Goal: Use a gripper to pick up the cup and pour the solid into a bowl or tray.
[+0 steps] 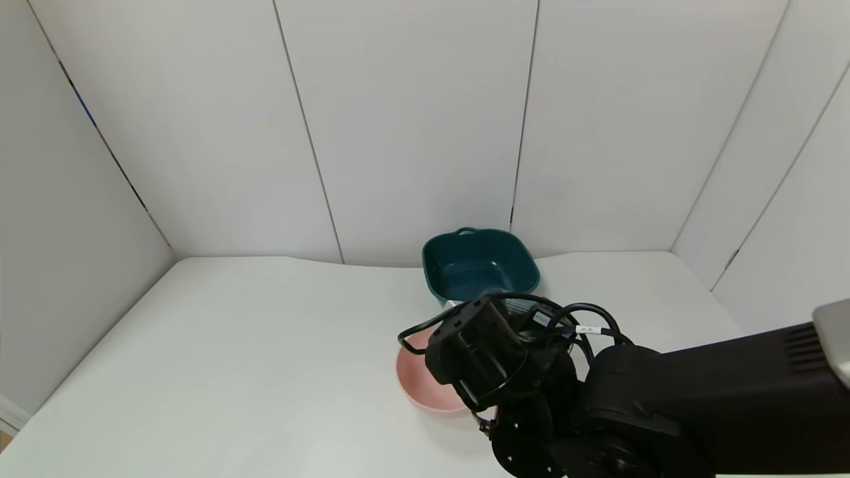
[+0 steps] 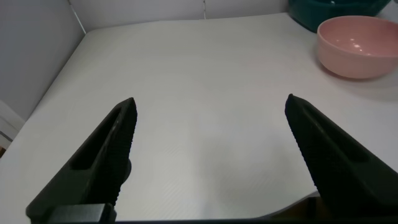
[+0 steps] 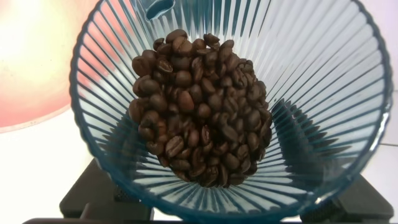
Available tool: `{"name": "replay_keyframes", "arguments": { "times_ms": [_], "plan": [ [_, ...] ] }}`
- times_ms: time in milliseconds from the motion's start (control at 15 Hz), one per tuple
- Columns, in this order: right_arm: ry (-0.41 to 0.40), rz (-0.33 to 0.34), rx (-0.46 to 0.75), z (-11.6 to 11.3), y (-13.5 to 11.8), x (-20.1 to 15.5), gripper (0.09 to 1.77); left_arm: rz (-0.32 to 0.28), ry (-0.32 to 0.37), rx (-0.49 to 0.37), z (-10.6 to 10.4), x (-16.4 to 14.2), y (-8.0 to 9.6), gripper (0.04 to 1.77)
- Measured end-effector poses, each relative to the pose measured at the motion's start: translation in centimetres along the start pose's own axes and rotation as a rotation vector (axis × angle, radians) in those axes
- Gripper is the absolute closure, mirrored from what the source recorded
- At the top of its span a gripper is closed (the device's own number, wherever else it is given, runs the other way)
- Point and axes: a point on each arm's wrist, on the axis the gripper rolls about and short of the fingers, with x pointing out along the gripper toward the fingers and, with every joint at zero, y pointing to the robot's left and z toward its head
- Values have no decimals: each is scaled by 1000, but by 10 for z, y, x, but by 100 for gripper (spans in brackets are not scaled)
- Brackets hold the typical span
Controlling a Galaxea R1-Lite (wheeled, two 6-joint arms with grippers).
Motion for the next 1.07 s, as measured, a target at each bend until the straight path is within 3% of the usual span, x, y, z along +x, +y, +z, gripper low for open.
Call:
{"name": "replay_keyframes", "arguments": {
  "times_ms": [533,1067],
  "plan": [
    [48,-107,-69,11,16,-2,53,0,0,0,0,0,0,9],
    [73,-161,-142,14,38,-3,54,0,0,0,0,0,0,9]
  ]
}}
